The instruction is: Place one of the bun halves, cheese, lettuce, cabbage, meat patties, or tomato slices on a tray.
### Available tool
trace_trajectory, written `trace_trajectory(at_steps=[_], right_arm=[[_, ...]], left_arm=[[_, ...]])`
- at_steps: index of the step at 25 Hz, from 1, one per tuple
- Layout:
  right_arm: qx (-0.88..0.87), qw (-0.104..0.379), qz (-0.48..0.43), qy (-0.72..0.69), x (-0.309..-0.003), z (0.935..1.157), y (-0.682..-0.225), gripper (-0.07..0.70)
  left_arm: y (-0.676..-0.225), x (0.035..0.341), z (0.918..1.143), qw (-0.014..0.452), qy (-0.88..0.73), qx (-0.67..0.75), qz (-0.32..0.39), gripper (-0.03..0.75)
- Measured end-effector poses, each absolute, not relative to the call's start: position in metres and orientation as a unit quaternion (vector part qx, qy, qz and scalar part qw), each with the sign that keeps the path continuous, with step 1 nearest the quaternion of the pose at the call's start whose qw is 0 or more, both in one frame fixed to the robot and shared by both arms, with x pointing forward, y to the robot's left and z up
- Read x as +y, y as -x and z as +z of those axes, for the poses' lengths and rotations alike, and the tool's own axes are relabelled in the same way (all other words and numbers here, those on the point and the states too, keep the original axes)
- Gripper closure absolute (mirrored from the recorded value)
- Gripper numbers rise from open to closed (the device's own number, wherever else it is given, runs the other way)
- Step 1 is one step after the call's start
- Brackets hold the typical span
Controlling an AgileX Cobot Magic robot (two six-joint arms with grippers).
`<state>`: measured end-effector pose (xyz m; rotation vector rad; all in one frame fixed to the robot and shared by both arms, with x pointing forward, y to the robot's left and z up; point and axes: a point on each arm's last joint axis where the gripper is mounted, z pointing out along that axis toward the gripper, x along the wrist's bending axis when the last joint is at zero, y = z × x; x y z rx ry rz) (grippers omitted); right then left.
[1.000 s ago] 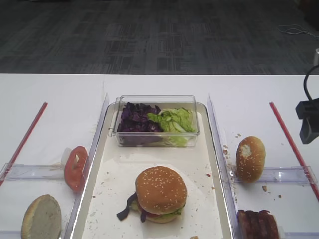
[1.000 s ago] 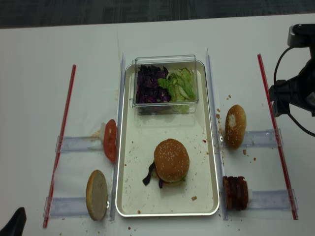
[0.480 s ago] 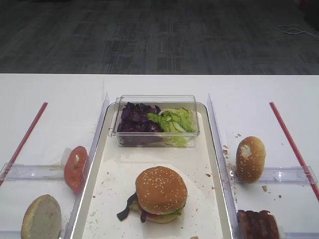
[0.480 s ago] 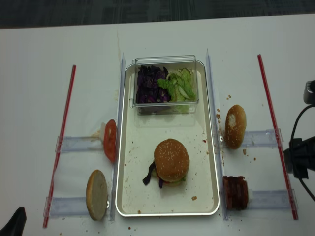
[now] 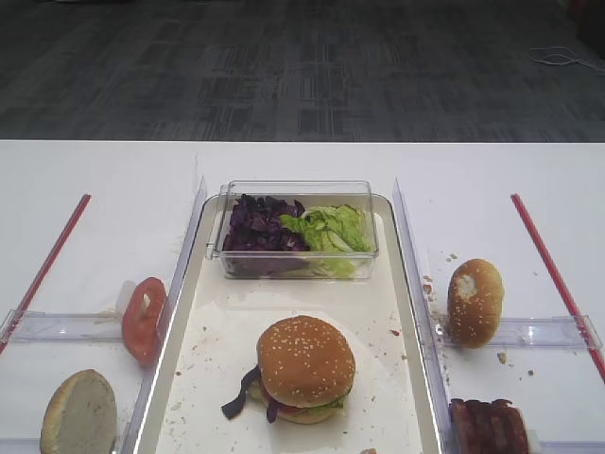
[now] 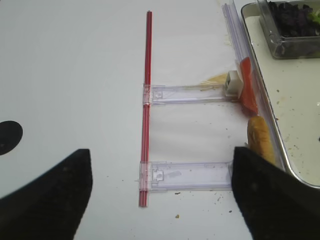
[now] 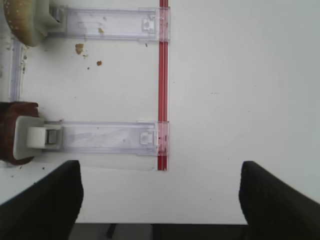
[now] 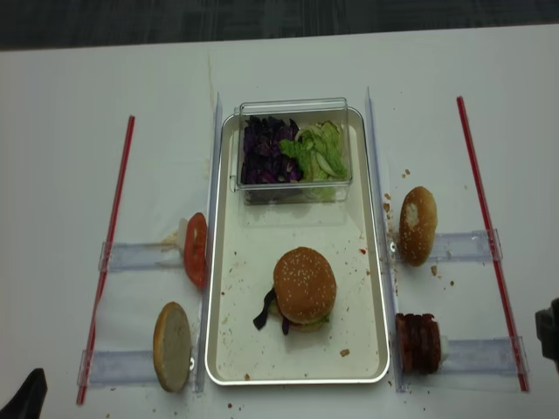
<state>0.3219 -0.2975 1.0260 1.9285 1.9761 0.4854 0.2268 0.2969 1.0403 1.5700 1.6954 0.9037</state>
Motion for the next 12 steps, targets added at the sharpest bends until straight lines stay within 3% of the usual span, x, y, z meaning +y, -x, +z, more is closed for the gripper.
trace_trajectory(at_steps=[12], right_arm=[[0.674,0.263,0.272,-0.634,-0.296,1.04,-0.271,-0.029]], left_arm=[[-0.227,0.297,1.04,0.324,-0.599,0.646,0.345,0.154]])
